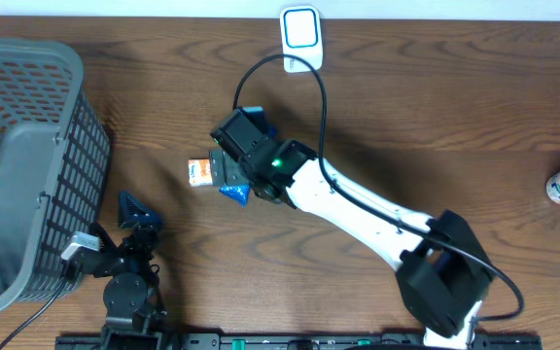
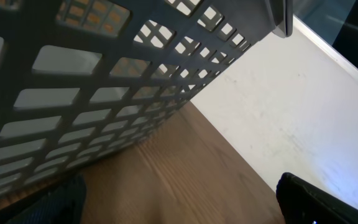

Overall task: Scan the item barcode
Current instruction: 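Reach the right gripper to the blue Oreo pack and grasp it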

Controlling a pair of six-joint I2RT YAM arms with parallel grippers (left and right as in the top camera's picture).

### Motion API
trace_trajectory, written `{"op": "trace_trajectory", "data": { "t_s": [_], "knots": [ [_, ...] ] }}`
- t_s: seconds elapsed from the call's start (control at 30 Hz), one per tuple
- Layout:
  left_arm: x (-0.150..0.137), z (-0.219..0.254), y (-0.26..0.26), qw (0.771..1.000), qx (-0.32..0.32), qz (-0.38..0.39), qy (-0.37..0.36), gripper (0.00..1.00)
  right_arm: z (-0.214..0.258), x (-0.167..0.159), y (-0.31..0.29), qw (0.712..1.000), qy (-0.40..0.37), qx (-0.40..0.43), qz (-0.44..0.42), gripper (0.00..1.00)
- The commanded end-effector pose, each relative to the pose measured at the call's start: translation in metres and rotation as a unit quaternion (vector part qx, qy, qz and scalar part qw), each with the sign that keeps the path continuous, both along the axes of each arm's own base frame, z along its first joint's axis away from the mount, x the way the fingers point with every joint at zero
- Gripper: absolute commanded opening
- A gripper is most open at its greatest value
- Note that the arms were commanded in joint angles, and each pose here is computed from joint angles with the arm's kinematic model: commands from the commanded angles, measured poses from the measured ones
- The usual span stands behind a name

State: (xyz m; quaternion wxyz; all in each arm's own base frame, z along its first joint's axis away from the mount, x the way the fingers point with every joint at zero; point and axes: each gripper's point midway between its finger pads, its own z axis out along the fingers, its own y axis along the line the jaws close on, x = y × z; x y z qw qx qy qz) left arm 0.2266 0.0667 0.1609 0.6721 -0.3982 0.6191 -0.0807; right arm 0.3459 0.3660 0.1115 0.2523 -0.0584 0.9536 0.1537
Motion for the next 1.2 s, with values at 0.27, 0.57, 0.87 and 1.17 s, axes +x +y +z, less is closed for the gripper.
{"op": "trace_trajectory", "data": {
  "t_s": [0.27,0.57,0.87,1.17],
  "knots": [
    [-0.001,-0.014,0.002,1.0,0.006,0.005,0.024,0.98,-0.041,0.061,0.002,0.976,-0.049,0.071,-0.2,0.91],
    [-0.001,-0.014,0.002,1.0,0.006,0.005,0.024,0.98,-0.059,0.058,-0.019,0.95,-0.026,0.077,-0.3,0.75],
    [-0.001,-0.014,0.002,1.0,0.006,0.005,0.024,0.98,-0.095,0.056,-0.021,0.953,-0.008,0.051,-0.298,0.74],
    [-0.001,-0.014,0.002,1.0,0.006,0.005,0.024,0.98,-0.12,0.037,-0.024,0.959,0.038,0.016,-0.279,0.33]
  ]
}}
